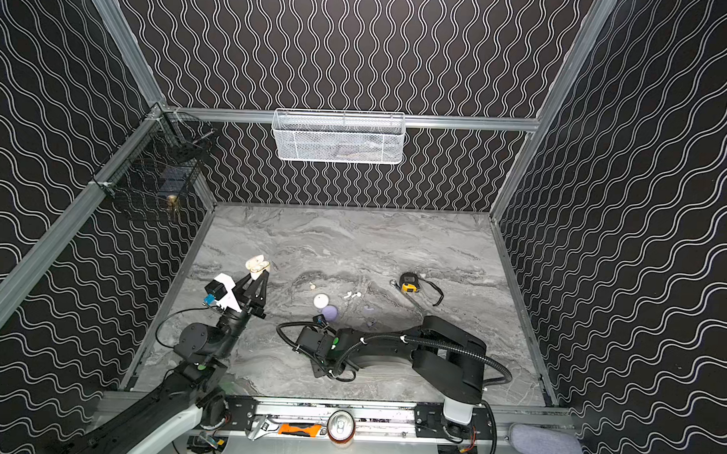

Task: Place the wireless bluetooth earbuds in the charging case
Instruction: 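Lower the right gripper and close it on the white earbud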

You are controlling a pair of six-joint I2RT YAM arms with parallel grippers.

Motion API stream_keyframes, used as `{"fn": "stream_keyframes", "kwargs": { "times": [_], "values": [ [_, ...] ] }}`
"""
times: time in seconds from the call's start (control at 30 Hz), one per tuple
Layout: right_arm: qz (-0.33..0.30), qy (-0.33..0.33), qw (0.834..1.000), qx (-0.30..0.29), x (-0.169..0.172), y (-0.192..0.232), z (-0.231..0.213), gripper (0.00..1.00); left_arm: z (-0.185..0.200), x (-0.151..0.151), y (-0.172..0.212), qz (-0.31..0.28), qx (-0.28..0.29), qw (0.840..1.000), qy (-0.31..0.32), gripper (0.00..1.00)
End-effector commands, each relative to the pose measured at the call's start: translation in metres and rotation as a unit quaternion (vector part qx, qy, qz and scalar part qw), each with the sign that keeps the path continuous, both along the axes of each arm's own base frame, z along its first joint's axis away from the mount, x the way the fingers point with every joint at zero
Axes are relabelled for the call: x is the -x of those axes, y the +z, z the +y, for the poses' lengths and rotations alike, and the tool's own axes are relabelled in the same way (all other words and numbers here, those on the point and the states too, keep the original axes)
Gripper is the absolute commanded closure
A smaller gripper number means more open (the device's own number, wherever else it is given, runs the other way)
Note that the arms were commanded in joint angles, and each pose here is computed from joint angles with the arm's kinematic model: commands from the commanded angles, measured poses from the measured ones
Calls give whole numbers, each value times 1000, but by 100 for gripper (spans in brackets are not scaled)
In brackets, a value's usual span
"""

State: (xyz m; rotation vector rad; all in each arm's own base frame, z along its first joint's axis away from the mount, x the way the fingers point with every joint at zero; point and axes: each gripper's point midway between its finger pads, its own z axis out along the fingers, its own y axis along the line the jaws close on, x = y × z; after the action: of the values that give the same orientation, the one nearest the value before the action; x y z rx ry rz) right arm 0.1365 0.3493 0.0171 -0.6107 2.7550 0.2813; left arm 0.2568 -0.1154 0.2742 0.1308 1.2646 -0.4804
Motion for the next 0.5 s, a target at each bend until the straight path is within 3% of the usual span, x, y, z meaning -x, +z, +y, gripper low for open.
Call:
{"fn": "stream_keyframes", "kwargs": {
  "times": [0.0, 0.17, 0.47],
  "values": [
    [1, -13, 1000, 19, -2, -1, -7, 63, 2, 2, 9, -16, -1, 1000, 4, 100],
    [-5, -5, 999, 32, -6, -3, -9, 58, 2, 2, 9, -17, -1, 1000, 4, 100],
    [-2, 4, 999, 47, -8, -15, -12, 63, 2, 3, 9, -17, -4, 1000, 5, 100]
  ]
}}
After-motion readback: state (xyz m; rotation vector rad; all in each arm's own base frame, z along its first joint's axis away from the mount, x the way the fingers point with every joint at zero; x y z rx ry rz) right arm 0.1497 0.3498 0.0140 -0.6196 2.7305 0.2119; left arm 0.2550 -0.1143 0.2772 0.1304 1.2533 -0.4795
